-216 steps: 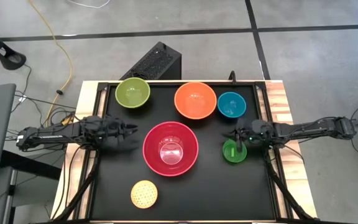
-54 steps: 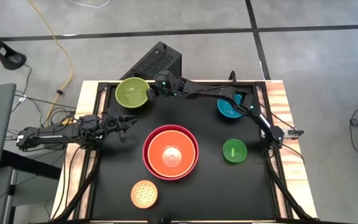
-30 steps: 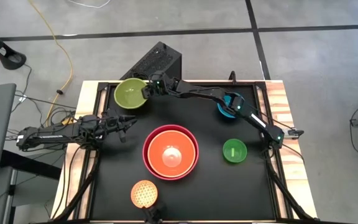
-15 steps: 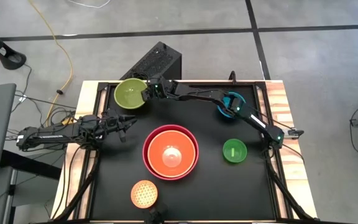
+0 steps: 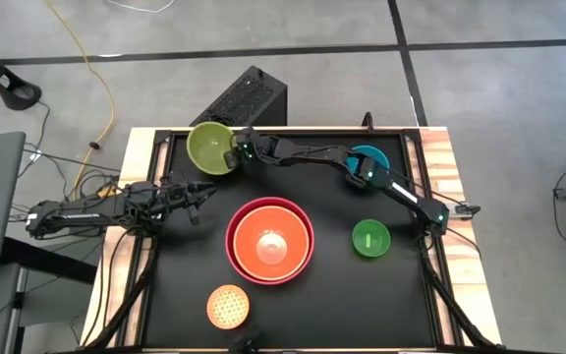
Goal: Nest bowls inside each other
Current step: Stack the light green bowl on top of the orange bowl
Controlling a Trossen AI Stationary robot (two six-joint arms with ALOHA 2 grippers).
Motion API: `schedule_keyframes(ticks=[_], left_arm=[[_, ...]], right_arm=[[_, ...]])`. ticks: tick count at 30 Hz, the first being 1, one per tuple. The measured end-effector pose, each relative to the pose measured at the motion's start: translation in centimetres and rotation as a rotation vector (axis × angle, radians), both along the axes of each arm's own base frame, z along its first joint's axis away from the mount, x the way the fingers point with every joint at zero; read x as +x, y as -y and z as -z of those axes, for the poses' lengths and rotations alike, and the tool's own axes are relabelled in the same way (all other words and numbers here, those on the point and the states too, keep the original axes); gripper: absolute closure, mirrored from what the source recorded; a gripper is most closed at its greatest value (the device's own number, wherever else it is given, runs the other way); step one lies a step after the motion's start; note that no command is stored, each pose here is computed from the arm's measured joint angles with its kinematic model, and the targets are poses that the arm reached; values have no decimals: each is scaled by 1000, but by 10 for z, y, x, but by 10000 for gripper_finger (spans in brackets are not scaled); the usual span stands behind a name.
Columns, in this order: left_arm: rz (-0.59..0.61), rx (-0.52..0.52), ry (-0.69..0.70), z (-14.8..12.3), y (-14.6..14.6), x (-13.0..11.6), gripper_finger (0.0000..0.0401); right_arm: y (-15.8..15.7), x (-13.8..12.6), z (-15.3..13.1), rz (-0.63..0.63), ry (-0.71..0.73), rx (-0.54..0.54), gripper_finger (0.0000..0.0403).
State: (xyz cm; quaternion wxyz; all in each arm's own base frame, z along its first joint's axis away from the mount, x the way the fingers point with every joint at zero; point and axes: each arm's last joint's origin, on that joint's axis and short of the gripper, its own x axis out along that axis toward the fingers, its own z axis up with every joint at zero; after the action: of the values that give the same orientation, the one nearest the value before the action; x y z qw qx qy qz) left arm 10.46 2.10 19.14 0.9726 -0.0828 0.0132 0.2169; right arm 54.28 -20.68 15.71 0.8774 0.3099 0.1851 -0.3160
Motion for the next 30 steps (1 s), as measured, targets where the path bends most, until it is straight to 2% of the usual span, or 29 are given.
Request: schedule_keyframes(ticks=[6,7,12,20,26,30], left_arm=[[1,0,0,0,0,0,314],[1,-1,0,0,0,0,314],[1,-2,1,0,0,0,314],[55,-8,32,-3,1,1,314],[81,-11,32,-3,2,1,314],[101,-30,34,-2,3,1,314]], right_arm=[[0,1,-6,-9,35,-8,371],[1,2,-7,-6,48,-10,382],[3,4,-12,3,129,3,376],[35,-11,-31,66,198,22,390],[36,-28,-88,24,234,-12,390],[35,-53,-137,7,168,-81,390]])
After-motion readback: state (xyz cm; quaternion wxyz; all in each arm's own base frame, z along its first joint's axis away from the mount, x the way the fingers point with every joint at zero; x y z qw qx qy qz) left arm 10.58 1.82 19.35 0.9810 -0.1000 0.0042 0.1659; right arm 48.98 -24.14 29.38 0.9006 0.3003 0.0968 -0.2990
